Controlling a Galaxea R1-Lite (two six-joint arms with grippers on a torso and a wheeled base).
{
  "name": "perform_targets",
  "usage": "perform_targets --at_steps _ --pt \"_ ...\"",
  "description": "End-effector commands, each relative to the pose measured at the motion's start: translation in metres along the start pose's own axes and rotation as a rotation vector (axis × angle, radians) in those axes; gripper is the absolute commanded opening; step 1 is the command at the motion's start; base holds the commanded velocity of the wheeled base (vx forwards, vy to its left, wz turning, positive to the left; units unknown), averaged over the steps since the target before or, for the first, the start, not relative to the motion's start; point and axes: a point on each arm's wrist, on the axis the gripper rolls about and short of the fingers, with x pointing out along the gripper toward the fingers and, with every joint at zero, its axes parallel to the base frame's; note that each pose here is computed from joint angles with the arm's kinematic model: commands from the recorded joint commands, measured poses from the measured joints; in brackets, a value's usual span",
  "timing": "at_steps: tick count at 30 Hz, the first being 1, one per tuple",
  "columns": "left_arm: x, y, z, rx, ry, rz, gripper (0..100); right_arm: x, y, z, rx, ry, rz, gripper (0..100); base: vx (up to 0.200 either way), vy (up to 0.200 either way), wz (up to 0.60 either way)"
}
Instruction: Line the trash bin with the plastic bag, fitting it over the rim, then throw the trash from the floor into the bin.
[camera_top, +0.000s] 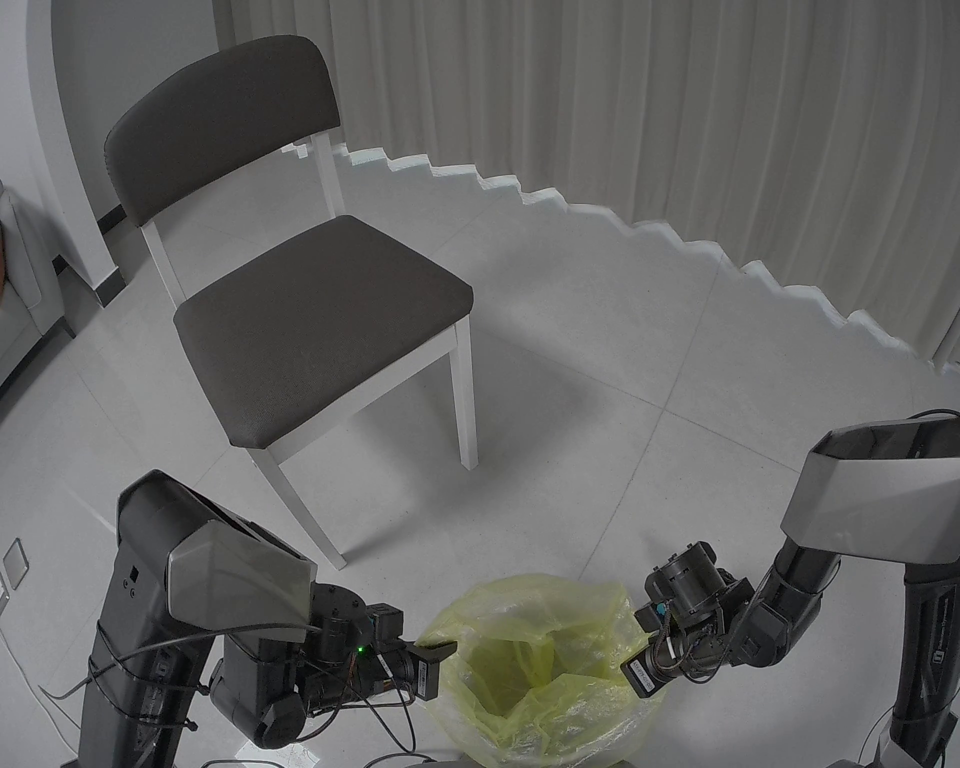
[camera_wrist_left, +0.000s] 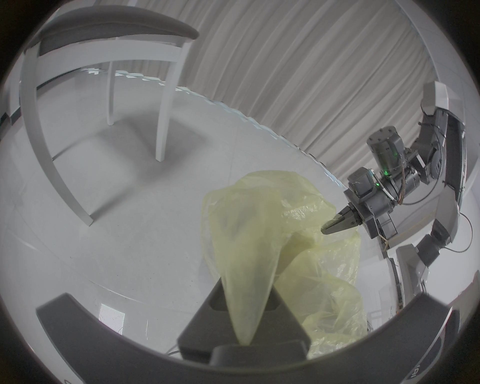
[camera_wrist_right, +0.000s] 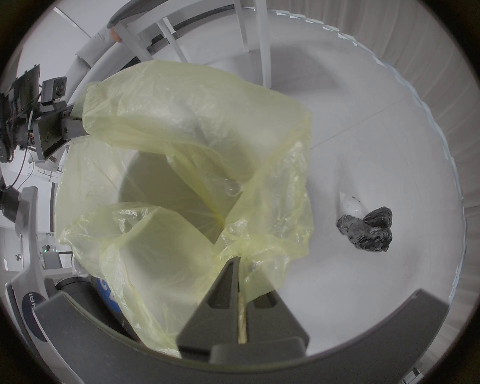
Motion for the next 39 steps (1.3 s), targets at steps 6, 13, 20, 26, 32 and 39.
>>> perform_targets --at_steps 6,13,20,26,32,39 --pt "0.009 0.009 0.005 -0.038 -0.047 0.014 0 0.006 -0.013 0.014 0.036 -0.040 -0.019 0 0.000 0.000 0.00" --pt "0.013 0.007 0.010 -0.032 -0.070 0.006 0 -0.016 -0.025 0.016 0.065 -0.086 -0.038 0 0.000 0.000 0.00" --pt "0.011 0.004 0.022 -0.048 -0.114 -0.002 0 -0.047 -0.027 0.019 0.068 -0.154 -0.045 0 0.000 0.000 0.00" --pt "0.013 0.003 0.027 -0.061 -0.134 -0.008 0 -0.057 -0.027 0.013 0.049 -0.155 -0.043 0 0.000 0.000 0.00" --pt "0.021 0.010 0.010 -0.074 -0.083 0.006 0 -0.027 -0.027 0.007 0.037 -0.077 -0.036 0 0.000 0.000 0.00" --pt "0.020 0.012 -0.001 -0.083 -0.041 0.019 0 -0.002 -0.018 0.001 0.008 -0.009 -0.022 0 0.000 0.000 0.00"
